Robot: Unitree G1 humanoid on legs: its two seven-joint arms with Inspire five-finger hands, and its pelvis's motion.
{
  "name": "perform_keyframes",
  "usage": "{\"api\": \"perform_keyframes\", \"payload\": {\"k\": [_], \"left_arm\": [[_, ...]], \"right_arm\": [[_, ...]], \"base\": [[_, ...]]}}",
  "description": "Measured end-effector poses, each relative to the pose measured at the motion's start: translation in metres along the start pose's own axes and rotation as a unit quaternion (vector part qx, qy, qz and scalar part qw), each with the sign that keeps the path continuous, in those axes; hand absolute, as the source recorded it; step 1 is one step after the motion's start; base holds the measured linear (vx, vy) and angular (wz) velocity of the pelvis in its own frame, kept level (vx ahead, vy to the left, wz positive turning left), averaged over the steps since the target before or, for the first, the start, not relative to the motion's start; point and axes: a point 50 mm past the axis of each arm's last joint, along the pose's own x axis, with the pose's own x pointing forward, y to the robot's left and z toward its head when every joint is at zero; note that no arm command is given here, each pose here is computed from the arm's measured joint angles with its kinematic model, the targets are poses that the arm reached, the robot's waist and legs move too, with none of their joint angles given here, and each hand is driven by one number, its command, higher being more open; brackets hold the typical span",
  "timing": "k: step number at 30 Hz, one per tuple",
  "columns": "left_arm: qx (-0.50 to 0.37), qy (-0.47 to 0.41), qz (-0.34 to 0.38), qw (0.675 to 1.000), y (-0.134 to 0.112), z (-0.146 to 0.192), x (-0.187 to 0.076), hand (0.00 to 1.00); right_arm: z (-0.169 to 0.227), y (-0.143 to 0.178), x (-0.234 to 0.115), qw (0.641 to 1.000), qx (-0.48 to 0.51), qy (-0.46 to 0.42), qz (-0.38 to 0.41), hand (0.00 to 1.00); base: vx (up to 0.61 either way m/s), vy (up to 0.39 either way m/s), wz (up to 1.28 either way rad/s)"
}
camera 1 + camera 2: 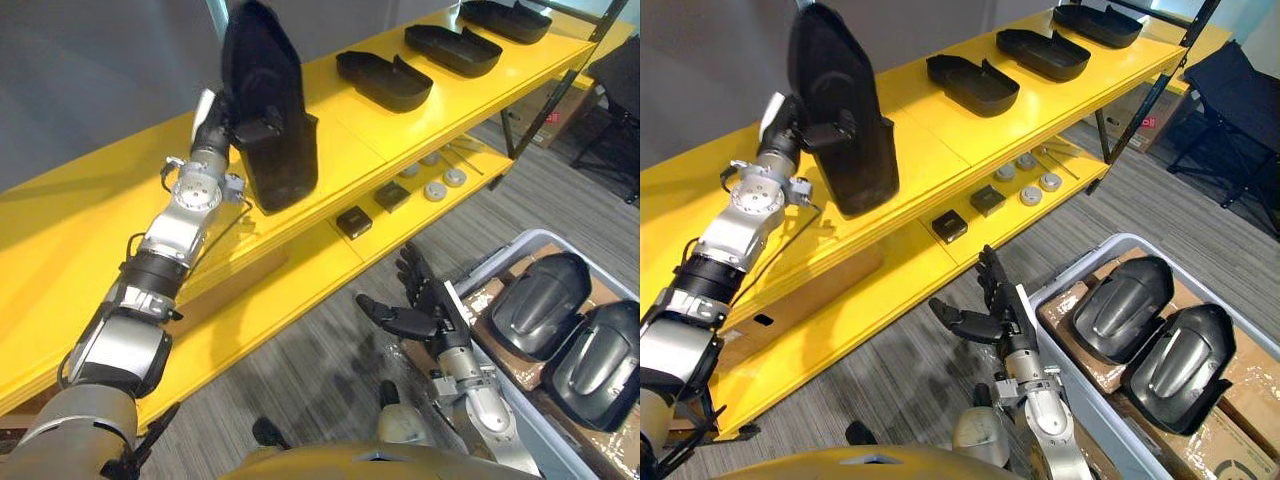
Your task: Walk over and take three plastic housings, then place them on the shelf
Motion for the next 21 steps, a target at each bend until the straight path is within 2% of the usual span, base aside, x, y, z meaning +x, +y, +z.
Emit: {"api": "perform_keyframes", "payload": {"k": [7, 8, 14, 15, 21], "left_arm": [[0.013, -0.019, 0.073, 0.997, 0.017, 0.034, 0.016, 0.00], [0.024, -0.033, 0.091, 0.995, 0.027, 0.045, 0.020, 0.00], [0.011, -0.050, 0.129, 0.990, 0.048, 0.071, 0.030, 0.00], [0.006, -0.056, 0.139, 0.989, 0.052, 0.079, 0.033, 1.00], [-0.014, -0.079, 0.184, 0.980, 0.068, 0.105, 0.038, 1.00]], "right_arm": [[-0.002, 0.020, 0.003, 1.000, 0.021, 0.000, 0.015, 1.00], [-0.001, 0.026, 0.005, 1.000, 0.024, -0.002, 0.020, 1.00], [0.004, 0.032, 0.012, 0.999, 0.027, -0.014, 0.022, 1.00], [0.006, 0.033, 0.015, 0.999, 0.026, -0.021, 0.020, 1.00], [0.020, 0.041, 0.023, 0.998, 0.024, -0.051, 0.033, 1.00]], "base": [[-0.03, 0.012, 0.06], [-0.02, 0.015, 0.05], [0.00, 0.002, 0.01], [0.00, 0.013, 0.03], [0.00, 0.008, 0.03]]}}
